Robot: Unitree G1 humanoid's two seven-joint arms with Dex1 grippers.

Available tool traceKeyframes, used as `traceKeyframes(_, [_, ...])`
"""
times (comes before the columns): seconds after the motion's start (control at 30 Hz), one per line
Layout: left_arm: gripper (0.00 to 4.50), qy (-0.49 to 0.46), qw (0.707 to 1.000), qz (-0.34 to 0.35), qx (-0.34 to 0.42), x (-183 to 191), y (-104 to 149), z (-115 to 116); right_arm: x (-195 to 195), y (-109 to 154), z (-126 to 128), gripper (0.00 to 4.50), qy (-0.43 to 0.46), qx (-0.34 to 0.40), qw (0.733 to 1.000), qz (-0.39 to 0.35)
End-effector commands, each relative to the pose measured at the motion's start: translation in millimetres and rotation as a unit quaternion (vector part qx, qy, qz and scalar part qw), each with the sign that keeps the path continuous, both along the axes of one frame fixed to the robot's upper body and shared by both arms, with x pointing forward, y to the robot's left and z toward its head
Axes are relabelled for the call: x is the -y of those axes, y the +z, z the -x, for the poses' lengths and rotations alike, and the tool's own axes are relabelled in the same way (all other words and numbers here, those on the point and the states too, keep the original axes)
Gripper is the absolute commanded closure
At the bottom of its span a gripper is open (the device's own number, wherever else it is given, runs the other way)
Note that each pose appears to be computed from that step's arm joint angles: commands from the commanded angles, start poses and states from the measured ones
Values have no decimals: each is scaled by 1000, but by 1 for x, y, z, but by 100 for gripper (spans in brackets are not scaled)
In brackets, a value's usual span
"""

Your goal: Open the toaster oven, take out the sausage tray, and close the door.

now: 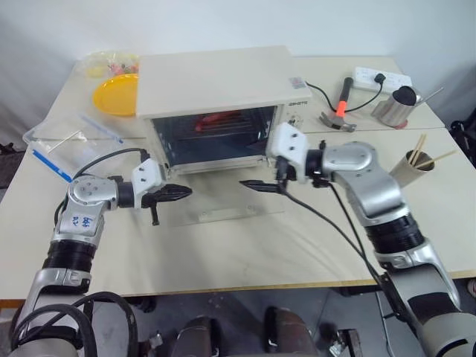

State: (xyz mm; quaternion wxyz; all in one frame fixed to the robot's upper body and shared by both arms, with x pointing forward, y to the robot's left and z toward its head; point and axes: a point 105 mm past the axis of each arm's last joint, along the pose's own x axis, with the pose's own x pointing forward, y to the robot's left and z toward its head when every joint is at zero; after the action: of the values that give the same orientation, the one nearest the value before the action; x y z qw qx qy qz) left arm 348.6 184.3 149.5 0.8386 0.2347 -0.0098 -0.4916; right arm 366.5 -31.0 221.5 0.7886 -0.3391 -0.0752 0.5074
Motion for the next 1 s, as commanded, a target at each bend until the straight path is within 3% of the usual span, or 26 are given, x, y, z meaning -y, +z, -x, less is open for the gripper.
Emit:
traceKeyframes(0.03, [438,59,983,155,77,-6,44,11,-16,11,-31,0,-84,128,988,35])
traceKeyframes(0.1, [422,88,975,193,71,-10,45,17,-18,13,-42,0,-106,169,978,63])
traceKeyframes(0.2, [355,105,956,266,71,-13,50,33,-22,14,-60,0,-136,203,965,96])
traceKeyframes(0.43, [144,156,914,360,101,-21,47,63,-41,11,-81,0,-165,255,943,140])
traceKeyframes(0.6, [3,206,899,369,116,-33,40,72,-58,11,-82,0,-156,284,934,153])
traceKeyframes(0.83, [1,222,895,367,123,-37,39,71,-66,-4,-82,0,-141,290,926,198])
traceKeyframes(1.0, [0,222,895,367,125,-37,41,70,-64,-8,-83,123,-154,293,919,213])
